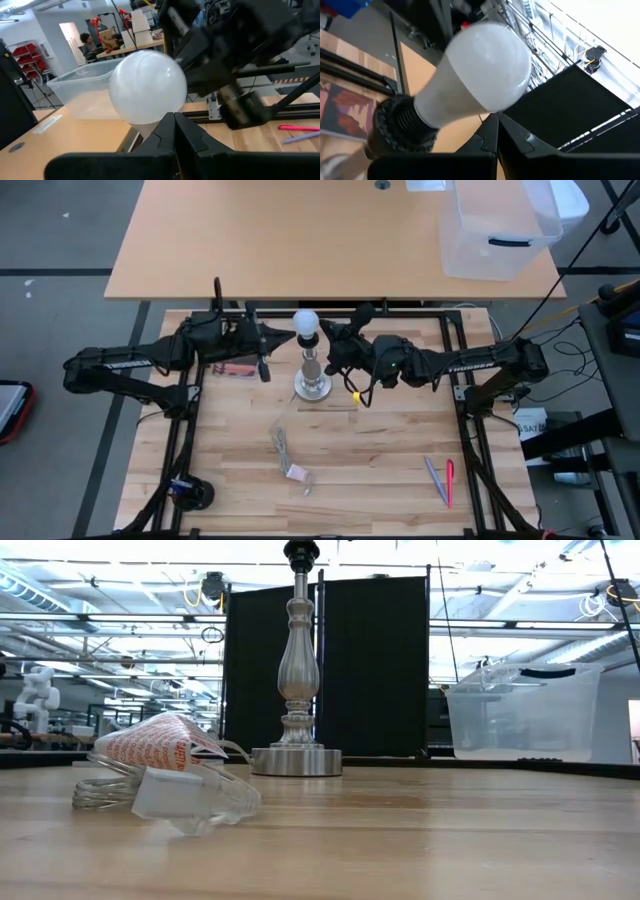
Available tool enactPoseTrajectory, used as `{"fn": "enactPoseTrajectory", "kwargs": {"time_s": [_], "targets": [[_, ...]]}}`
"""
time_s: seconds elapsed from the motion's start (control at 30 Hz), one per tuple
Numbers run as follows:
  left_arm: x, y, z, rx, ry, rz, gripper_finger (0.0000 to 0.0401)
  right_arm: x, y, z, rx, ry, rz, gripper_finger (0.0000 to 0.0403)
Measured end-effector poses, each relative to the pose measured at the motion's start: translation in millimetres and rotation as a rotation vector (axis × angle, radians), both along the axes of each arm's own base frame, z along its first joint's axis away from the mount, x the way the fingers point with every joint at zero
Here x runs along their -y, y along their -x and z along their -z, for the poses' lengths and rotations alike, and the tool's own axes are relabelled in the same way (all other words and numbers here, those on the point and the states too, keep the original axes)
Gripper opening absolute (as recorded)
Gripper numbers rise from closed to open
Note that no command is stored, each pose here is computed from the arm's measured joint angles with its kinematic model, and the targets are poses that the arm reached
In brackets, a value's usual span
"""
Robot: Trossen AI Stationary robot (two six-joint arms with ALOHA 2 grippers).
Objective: Screw lightbulb
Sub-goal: Insert the lightbulb into the silver lamp, then remove the lightbulb from the silver lamp and put it on the table
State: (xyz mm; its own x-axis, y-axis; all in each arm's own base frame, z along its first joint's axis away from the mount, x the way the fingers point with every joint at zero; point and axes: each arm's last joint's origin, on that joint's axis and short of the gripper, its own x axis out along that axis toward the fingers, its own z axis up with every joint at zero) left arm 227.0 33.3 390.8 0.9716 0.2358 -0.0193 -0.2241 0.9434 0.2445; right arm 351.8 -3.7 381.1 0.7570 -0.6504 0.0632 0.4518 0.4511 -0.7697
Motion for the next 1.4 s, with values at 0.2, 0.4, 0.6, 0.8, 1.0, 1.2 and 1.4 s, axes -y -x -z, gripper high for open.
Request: {"fn": "enactPoseTrajectory", "kwargs": {"time_s": [0.2, 0.4, 0.6, 0.8, 1.0, 1.2, 1.4], "targets": [[-5, 1, -1, 0.014, -0.001, -0.02, 0.0002, -4, 0, -1, -0.005, 0.016, -0.006, 0.0], [-12, 0, 0, 0.012, 0.01, -0.052, 0.0002, -14, 0, -1, -0.006, 0.018, -0.04, 0.0], [-22, -10, 8, -0.019, 0.025, -0.085, 0.0002, -27, 1, -1, -0.006, 0.018, -0.077, 0.0], [-39, -19, 19, -0.057, 0.061, -0.146, 0.0002, -45, 2, 0, -0.017, 0.019, -0.13, 0.0], [-47, -19, 24, -0.084, 0.09, -0.183, 0.0002, -64, 5, 9, -0.077, -0.02, -0.184, 0.0], [-41, -11, 14, -0.038, 0.042, -0.123, 0.0002, -66, 5, 18, -0.107, -0.115, -0.236, 0.0], [-28, 7, -3, 0.034, 0.02, -0.069, 0.0002, -54, 2, 22, -0.074, -0.257, -0.313, 0.0]]}}
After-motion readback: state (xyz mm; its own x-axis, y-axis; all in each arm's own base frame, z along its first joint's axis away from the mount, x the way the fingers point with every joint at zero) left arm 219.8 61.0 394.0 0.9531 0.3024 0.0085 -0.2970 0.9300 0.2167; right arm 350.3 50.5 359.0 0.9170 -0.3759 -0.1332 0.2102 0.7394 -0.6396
